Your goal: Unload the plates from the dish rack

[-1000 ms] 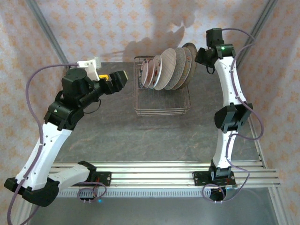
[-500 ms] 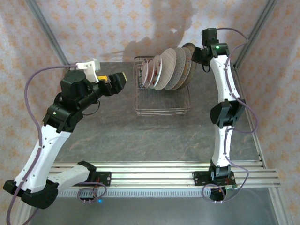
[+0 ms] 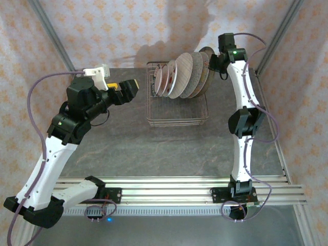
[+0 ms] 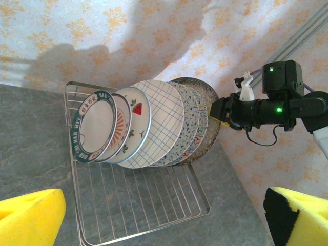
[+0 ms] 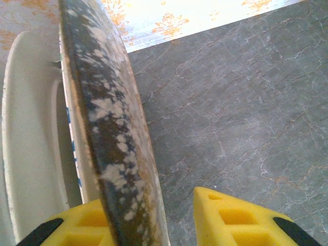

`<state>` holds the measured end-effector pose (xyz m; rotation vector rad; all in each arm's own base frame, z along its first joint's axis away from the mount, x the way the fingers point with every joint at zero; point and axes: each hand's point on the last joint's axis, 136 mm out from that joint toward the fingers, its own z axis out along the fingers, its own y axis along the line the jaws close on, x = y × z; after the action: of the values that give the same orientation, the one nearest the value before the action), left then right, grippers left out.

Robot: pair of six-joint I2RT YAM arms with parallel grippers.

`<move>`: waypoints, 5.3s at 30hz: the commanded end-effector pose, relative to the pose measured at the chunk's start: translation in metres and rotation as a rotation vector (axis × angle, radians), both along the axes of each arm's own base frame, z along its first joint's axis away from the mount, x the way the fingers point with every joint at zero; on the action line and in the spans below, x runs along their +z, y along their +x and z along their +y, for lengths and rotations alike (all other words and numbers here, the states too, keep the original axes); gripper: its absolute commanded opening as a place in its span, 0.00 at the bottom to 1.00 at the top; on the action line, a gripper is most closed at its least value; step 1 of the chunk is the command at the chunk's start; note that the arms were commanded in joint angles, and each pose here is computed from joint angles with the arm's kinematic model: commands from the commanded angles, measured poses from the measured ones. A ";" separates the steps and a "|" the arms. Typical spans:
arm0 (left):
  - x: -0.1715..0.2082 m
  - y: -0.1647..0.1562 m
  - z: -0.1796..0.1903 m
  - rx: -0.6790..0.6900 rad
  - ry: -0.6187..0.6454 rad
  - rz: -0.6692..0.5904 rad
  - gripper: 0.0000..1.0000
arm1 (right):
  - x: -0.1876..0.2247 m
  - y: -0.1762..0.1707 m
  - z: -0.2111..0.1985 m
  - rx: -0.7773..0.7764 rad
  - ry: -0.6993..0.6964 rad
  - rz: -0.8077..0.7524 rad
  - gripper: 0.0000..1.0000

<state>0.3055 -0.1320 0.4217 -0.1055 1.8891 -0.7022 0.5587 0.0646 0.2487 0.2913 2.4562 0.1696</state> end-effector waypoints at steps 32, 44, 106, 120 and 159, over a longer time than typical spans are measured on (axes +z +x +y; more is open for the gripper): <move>0.001 0.004 -0.002 0.005 -0.018 -0.022 0.99 | 0.067 -0.004 0.008 -0.045 -0.026 -0.179 0.00; 0.001 0.005 -0.003 0.002 -0.020 -0.022 0.99 | 0.103 -0.014 0.002 -0.083 -0.048 -0.258 0.00; 0.021 0.019 -0.034 -0.086 -0.193 -0.027 0.98 | 0.263 -0.153 -0.079 -0.333 -0.280 -0.527 0.00; -0.024 0.033 -0.092 -0.187 -0.320 0.211 0.95 | 0.261 -0.239 -0.104 -0.478 -0.200 -0.465 0.00; -0.120 0.042 -0.259 -0.344 -0.971 0.775 0.72 | 0.205 -0.319 -0.062 -0.460 0.258 -0.208 0.00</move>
<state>0.3473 -0.4081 0.2653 -0.7877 2.2326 -1.9674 0.2571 0.0024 0.4395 0.8840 2.1537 0.2314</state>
